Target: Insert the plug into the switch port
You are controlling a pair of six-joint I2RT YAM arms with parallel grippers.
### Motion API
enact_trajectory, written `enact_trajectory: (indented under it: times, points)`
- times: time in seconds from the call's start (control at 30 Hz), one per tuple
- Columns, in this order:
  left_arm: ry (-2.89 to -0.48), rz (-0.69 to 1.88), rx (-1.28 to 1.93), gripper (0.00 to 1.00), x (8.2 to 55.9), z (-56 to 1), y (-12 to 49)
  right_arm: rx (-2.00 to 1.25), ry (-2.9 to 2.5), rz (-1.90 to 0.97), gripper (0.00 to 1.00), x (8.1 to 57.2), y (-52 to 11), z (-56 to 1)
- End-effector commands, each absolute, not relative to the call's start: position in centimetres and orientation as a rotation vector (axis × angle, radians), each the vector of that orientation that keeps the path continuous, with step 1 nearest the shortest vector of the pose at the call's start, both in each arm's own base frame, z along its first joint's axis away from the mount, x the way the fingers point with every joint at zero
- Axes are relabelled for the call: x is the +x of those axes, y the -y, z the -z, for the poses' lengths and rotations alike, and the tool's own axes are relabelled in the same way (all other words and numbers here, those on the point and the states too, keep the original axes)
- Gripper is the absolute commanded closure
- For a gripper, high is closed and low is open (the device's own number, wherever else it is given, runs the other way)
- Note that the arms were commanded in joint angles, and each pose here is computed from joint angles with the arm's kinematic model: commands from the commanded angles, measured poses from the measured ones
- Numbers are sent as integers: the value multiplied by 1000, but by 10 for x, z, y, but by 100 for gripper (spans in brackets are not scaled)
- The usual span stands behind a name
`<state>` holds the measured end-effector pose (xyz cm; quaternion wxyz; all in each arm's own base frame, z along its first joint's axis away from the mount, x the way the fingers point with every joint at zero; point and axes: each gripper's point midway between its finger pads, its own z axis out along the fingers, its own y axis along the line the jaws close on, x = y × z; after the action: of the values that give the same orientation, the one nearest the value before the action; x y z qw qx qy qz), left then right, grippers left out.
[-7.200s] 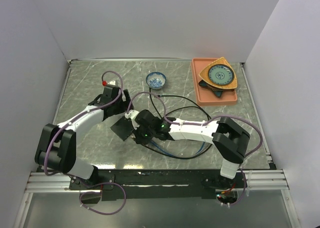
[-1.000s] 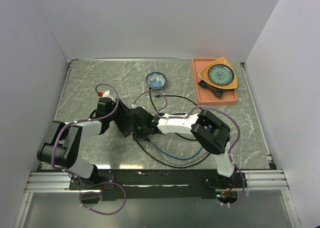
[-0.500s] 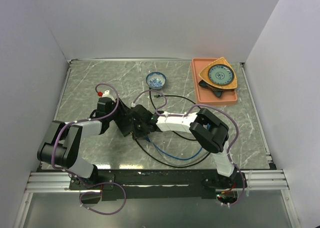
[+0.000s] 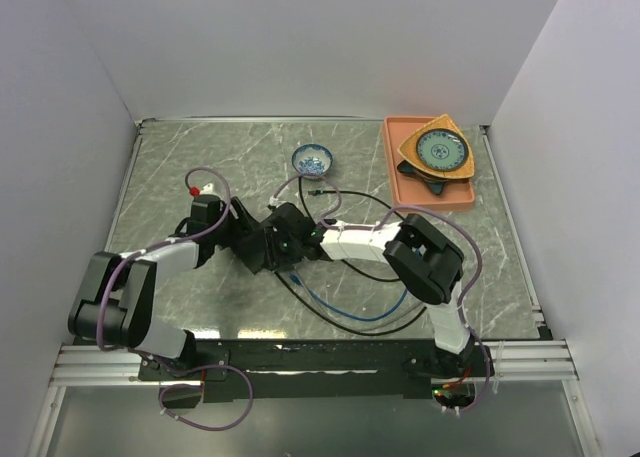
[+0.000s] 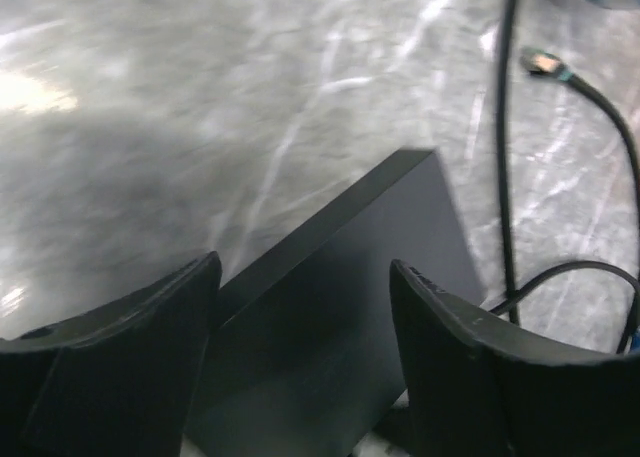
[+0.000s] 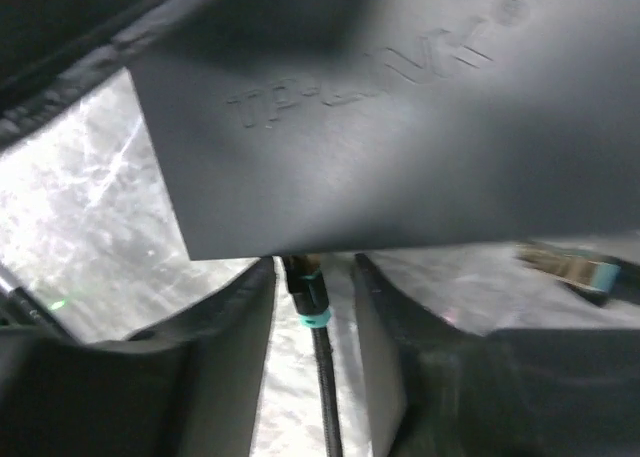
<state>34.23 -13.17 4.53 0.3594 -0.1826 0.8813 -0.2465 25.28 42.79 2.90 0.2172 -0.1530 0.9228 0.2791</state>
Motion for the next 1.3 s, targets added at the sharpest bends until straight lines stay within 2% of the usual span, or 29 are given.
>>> enact_trajectory:
  times: [0.0,0.07,0.2,0.3,0.37,0.4,0.53,0.67,0.87,0.9,0.93,0.97,1.03,1.17,1.27]
  points:
    - [-2495,590,-589,22,290,-20,124,-327,-2308,-788,43,303,-431,-83]
    - [-2466,543,-603,18,296,-29,115,-336,-2309,-786,38,300,-428,-84]
    - [-2393,480,-603,12,306,-56,104,-373,-2262,-799,20,294,-422,-107]
    - [-2307,460,-582,8,313,-89,97,-392,-2220,-814,12,288,-417,-128]
    - [-2232,485,-540,1,320,-122,98,-402,-2210,-807,10,284,-412,-135]
    - [-2219,485,-529,4,320,-131,98,-403,-2182,-819,9,284,-411,-148]
    - [-2093,523,-470,4,334,-201,99,-391,-2192,-733,5,281,-389,-153]
    - [-2032,554,-465,4,342,-247,102,-393,-2216,-640,2,277,-371,-149]
    - [-1955,793,-474,4,337,-268,129,-395,-2280,-587,2,264,-353,-122]
    - [-1934,854,-460,4,334,-266,136,-398,-2299,-591,4,260,-351,-113]
    - [-1982,907,-458,4,322,-236,143,-402,-2303,-601,5,257,-353,-109]
    - [-1948,963,-471,4,314,-237,146,-405,-2319,-596,7,256,-353,-102]
    - [-1916,994,-483,4,307,-222,145,-417,-2339,-589,9,251,-354,-95]
    - [-1949,902,-491,4,310,-216,136,-432,-2357,-590,21,247,-359,-82]
    - [-1979,903,-453,4,310,-221,140,-455,-2382,-585,23,245,-364,-73]
